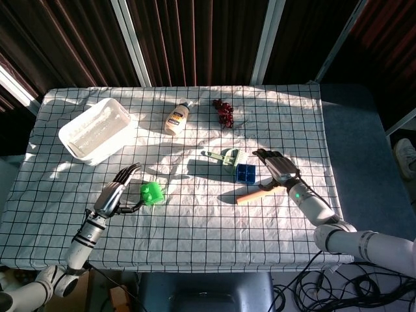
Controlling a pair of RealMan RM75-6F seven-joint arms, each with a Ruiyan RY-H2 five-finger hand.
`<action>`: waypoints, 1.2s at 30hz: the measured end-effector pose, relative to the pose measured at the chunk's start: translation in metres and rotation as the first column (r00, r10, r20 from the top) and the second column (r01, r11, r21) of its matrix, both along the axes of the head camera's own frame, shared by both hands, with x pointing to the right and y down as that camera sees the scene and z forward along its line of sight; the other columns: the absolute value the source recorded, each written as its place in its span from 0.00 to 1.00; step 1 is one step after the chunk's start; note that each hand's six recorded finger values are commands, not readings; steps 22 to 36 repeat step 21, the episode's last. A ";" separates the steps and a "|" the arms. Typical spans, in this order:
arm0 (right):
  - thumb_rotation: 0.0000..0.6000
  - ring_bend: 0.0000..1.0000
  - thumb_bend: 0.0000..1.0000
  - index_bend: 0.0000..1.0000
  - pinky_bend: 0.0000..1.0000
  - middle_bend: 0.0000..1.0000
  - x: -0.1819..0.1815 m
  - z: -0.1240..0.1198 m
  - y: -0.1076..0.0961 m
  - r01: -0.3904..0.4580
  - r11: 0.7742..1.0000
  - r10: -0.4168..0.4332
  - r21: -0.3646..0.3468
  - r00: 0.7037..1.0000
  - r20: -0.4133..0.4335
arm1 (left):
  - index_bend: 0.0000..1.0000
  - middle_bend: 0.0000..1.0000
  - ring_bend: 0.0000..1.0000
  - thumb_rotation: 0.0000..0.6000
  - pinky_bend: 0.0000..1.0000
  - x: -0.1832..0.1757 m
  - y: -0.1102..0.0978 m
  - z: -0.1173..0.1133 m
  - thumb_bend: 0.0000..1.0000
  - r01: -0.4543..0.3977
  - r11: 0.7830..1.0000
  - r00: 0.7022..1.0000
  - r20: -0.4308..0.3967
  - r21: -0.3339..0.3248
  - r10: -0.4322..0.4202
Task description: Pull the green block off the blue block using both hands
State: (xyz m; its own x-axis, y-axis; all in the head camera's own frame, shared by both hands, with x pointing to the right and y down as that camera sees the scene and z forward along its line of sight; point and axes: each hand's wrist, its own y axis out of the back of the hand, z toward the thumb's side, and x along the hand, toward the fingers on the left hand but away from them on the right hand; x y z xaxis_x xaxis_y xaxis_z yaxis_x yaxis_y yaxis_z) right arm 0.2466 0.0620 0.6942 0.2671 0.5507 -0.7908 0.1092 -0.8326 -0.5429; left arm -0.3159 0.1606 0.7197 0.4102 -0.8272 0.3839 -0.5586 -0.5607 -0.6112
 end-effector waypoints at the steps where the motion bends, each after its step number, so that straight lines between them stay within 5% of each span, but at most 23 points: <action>1: 1.00 0.00 0.20 0.00 0.00 0.00 0.003 -0.005 0.002 0.005 1.000 -0.005 0.015 1.000 0.004 | 0.04 0.00 0.00 1.00 0.00 -0.005 -0.001 -0.007 0.34 -0.001 1.000 1.000 0.011 0.024 0.000; 5: 1.00 0.00 0.20 0.00 0.00 0.00 0.031 -0.032 0.010 0.020 0.991 -0.017 0.131 1.000 -0.020 | 0.02 0.00 0.00 1.00 0.00 -0.040 0.001 -0.034 0.37 -0.012 0.994 0.990 0.144 0.106 -0.003; 8: 1.00 0.00 0.20 0.00 0.00 0.00 0.069 -0.058 0.024 0.023 0.968 0.001 0.250 0.996 -0.095 | 0.00 0.00 0.00 1.00 0.00 -0.073 0.009 -0.055 0.38 -0.006 0.990 0.952 0.304 0.138 -0.037; 12: 1.00 0.00 0.20 0.00 0.00 0.00 0.129 -0.098 0.058 -0.010 0.904 0.112 0.428 0.970 -0.215 | 0.00 0.00 0.00 1.00 0.00 -0.121 0.035 -0.092 0.37 0.073 0.980 0.838 0.522 0.183 -0.160; 16: 1.00 0.00 0.20 0.00 0.00 0.00 0.187 -0.135 0.113 -0.086 0.836 0.277 0.542 0.919 -0.282 | 0.00 0.00 0.00 1.00 0.00 -0.161 0.071 -0.126 0.37 0.172 0.960 0.714 0.643 0.223 -0.277; 18: 1.00 0.00 0.20 0.00 0.00 0.00 0.212 -0.147 0.141 -0.119 0.814 0.343 0.569 0.889 -0.304 | 0.00 0.00 0.00 1.00 0.00 -0.173 0.084 -0.139 0.37 0.197 0.951 0.681 0.665 0.238 -0.307; 21: 1.00 0.00 0.20 0.00 0.00 0.00 0.229 -0.153 0.160 -0.121 0.810 0.364 0.574 0.871 -0.330 | 0.00 0.00 0.00 1.00 0.00 -0.173 0.087 -0.145 0.37 0.189 0.956 0.700 0.652 0.225 -0.292; 36: 1.00 0.00 0.20 0.00 0.00 0.00 0.229 -0.153 0.160 -0.121 0.810 0.364 0.574 0.871 -0.330 | 0.00 0.00 0.00 1.00 0.00 -0.173 0.087 -0.145 0.37 0.189 0.956 0.700 0.652 0.225 -0.292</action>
